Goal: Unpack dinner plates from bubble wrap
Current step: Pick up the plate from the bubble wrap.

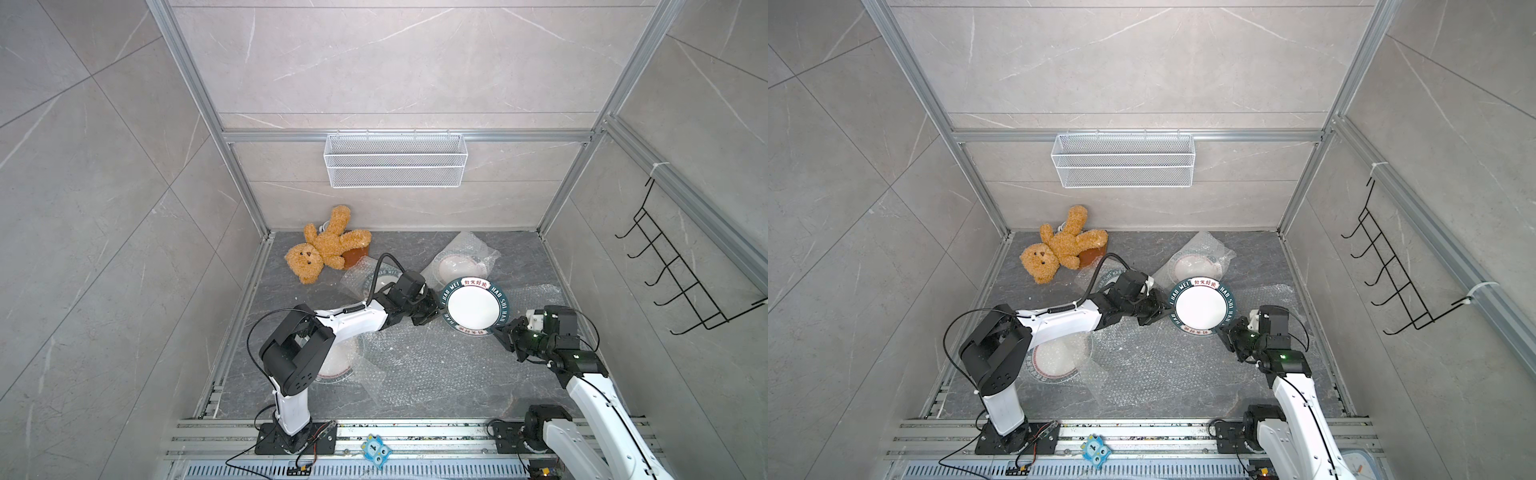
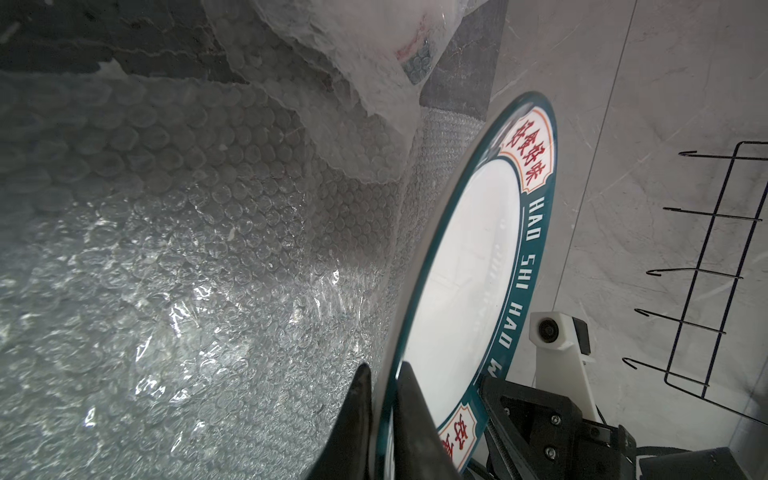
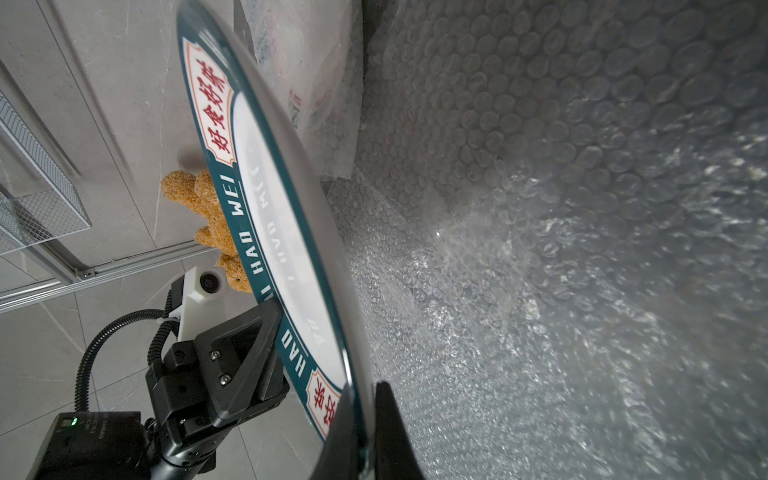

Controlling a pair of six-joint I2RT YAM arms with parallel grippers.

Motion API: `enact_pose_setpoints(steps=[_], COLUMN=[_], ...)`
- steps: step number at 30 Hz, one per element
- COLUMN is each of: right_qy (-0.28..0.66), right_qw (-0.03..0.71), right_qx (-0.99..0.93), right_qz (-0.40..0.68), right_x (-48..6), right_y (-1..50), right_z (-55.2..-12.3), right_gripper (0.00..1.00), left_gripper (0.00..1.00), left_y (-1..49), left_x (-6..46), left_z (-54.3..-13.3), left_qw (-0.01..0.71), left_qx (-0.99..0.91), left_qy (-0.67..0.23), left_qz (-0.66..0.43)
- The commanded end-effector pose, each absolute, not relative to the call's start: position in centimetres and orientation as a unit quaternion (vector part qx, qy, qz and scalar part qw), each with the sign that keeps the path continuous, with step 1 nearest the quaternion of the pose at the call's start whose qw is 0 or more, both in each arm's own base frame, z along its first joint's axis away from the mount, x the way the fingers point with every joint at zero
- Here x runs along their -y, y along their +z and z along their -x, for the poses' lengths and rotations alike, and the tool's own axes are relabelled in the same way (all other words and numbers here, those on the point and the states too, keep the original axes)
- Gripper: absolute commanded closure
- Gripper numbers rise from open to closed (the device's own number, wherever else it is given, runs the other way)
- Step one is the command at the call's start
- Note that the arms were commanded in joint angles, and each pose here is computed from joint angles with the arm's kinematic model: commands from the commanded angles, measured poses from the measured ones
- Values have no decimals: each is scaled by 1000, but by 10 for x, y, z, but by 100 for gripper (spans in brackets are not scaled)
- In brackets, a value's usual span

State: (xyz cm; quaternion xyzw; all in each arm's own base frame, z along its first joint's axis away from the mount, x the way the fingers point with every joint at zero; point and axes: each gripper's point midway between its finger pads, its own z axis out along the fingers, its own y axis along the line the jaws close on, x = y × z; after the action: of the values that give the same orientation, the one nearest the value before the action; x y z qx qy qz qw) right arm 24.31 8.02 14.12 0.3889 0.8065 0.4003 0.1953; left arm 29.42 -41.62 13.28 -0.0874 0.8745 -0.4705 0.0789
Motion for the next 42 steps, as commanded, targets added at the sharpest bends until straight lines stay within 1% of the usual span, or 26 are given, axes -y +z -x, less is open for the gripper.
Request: enact_pose_setpoints(steps=[1,2,3,6,9,10,11,13,14,15,16,20,24,27,30,32,36,39,42], right_qy=[423,424,425,425,413,409,411,420,425,427,428,424,415,423,425,428,429,432,429], right_qw=[218,219,220,222,235,238,238,238,238,238,240,260,279,271,259,250,235,219,209], right_qx=[-801,-801,-802,-807,-819,-823,-825,-828,-829,-831,-834,-839,-844,-845,-850,-852,-857,-861,-865], right_qz=[-364,-360,-357,-343,-320,-315,-306,-286,-274,-266,-255,-221,-193,-181,-172,-169,-162,-156,-155], right_x=[-86,-87,-89,-91,-91,-90,-92,-97,-101,-103,-105,-109,-110,-117,-126,-132,-142,-150,-154], right_y=[156,158,159,165,173,175,176,180,182,184,187,203,213,209,199,194,187,181,174], right_z=[-252,-252,-253,-254,-254,-255,-256,-259,-261,-262,-264,-273,-283,-289,-291,-290,-285,-278,-270], right_gripper=[100,100,100,100,87,75,56,23,11,5,0,0,0,0,0,0,0,0,0], left_gripper=[94,98,100,100,100,100,100,100,100,100,100,100,100,100,100,100,100,100,100], left_y=[144,144,146,145,146,147,150,154,153,151,150,144,163,179,187,188,182,176,166], left_x=[417,416,416,406,391,386,383,371,360,349,334,265,178,115,68,40,-23,-65,-97], left_z=[-302,-302,-302,-299,-293,-289,-286,-277,-272,-268,-264,-249,-245,-245,-255,-269,-292,-298,-297], left_qw=[93,92,93,95,114,118,122,128,134,139,146,156,199,226,243,253,287,313,330], left_qx=[-863,-861,-858,-858,-858,-856,-850,-846,-850,-855,-859,-860,-842,-814,-791,-760,-697,-664,-644], left_qy=[-486,-488,-491,-486,-482,-484,-495,-499,-489,-477,-464,-432,-401,-382,-369,-385,-390,-366,-336], left_qz=[107,111,114,135,139,139,136,139,143,150,160,223,301,374,424,458,529,572,603])
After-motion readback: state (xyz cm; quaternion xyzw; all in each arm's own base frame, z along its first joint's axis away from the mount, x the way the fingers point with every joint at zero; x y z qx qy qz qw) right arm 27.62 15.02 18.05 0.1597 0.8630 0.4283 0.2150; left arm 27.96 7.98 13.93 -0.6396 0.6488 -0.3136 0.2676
